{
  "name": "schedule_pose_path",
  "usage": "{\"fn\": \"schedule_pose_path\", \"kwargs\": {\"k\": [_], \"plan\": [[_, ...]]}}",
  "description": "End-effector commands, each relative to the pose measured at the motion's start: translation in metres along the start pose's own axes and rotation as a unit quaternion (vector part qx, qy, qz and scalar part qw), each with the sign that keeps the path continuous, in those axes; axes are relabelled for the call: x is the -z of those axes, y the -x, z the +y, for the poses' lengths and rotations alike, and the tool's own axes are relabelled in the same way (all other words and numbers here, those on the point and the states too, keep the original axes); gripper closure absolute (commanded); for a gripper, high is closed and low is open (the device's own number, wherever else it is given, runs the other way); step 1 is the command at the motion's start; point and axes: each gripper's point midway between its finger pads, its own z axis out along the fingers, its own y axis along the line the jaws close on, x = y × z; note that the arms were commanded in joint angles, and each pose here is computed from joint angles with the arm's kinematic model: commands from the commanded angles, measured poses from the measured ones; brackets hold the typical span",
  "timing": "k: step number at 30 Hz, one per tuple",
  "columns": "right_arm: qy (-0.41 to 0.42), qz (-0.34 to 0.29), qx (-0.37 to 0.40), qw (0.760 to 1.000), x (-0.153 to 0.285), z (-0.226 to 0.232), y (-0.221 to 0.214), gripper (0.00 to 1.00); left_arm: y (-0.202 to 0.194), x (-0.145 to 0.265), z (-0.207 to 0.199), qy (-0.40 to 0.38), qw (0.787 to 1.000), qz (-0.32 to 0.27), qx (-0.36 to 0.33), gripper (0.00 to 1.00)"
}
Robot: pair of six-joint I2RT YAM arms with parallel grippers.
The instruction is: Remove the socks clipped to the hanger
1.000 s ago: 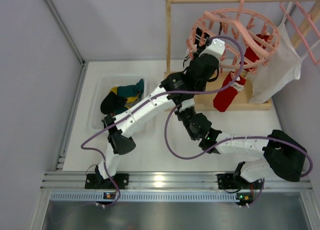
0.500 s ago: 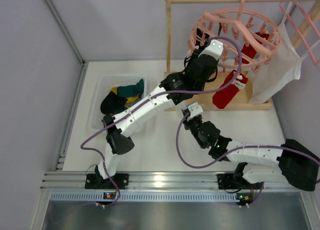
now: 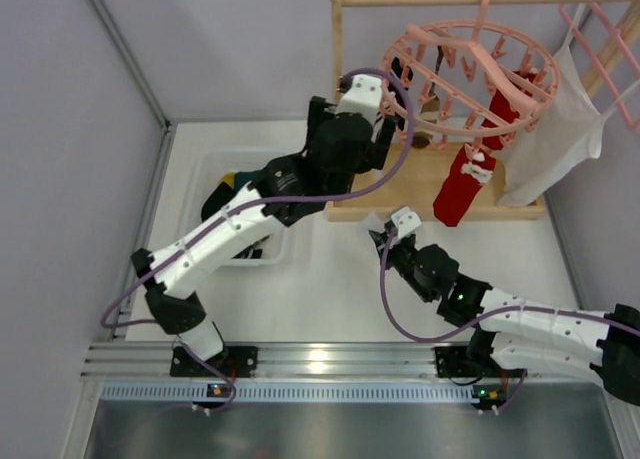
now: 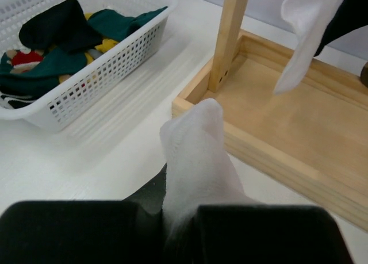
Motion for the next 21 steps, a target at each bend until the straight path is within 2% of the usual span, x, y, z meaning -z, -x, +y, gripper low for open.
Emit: {"fn": "schedule_pose_path", "kwargs": {"k": [1,5,6,8,9,10,11,12,13,14,15,17,18,20,21], "plan": [[0.046,0.011,-0.025,0.999,-0.006,0.019,0.019,1.0,0.019,0.038,0.069,0.079,0.994,-0.038,0.059,0.02],[0.095,0.015,-0.03,0.995,-0.019,0.044,0.03,1.0,0.0,0.069,0.132,0.165,0.983,-0.042,0.072,0.02],[0.103,0.005,-0.034,0.994,-0.025,0.05,0.045,1.0,-0.017,0.071,0.142,0.185,0.98,-0.032,0.063,0.02],[0.128,0.025,-0.029,0.991,-0.038,0.066,0.04,1.0,-0.017,0.095,0.168,0.197,0.975,-0.047,0.086,0.02],[0.138,0.012,-0.032,0.99,-0.046,0.074,0.061,1.0,-0.031,0.098,0.177,0.212,0.973,-0.041,0.081,0.02],[0.157,0.023,-0.031,0.987,-0.051,0.083,0.061,1.0,-0.029,0.113,0.191,0.217,0.97,-0.051,0.093,0.02],[0.163,0.048,-0.024,0.985,-0.063,0.092,0.048,1.0,-0.032,0.119,0.198,0.223,0.969,-0.054,0.096,0.02],[0.171,0.031,-0.029,0.984,-0.075,0.101,0.075,1.0,-0.04,0.122,0.203,0.229,0.968,-0.051,0.091,0.02],[0.181,0.041,-0.025,0.982,-0.083,0.108,0.075,1.0,-0.039,0.134,0.214,0.235,0.965,-0.061,0.101,0.02],[0.186,0.083,-0.013,0.979,-0.096,0.118,0.051,1.0,-0.041,0.14,0.22,0.24,0.963,-0.062,0.102,0.02],[0.193,0.066,-0.016,0.979,-0.11,0.126,0.079,0.99,-0.044,0.144,0.224,0.245,0.962,-0.062,0.102,0.02],[0.208,0.118,-0.001,0.971,-0.132,0.144,0.051,0.98,-0.042,0.159,0.236,0.244,0.96,-0.071,0.117,0.02],[0.214,0.096,-0.009,0.972,-0.146,0.153,0.08,0.98,-0.041,0.163,0.239,0.241,0.959,-0.076,0.127,0.02],[0.215,0.135,-0.001,0.967,-0.17,0.166,0.054,0.94,-0.039,0.174,0.246,0.23,0.958,-0.086,0.147,0.02],[0.215,0.122,-0.004,0.969,-0.181,0.17,0.077,0.91,-0.04,0.177,0.246,0.223,0.959,-0.089,0.151,0.02]]}}
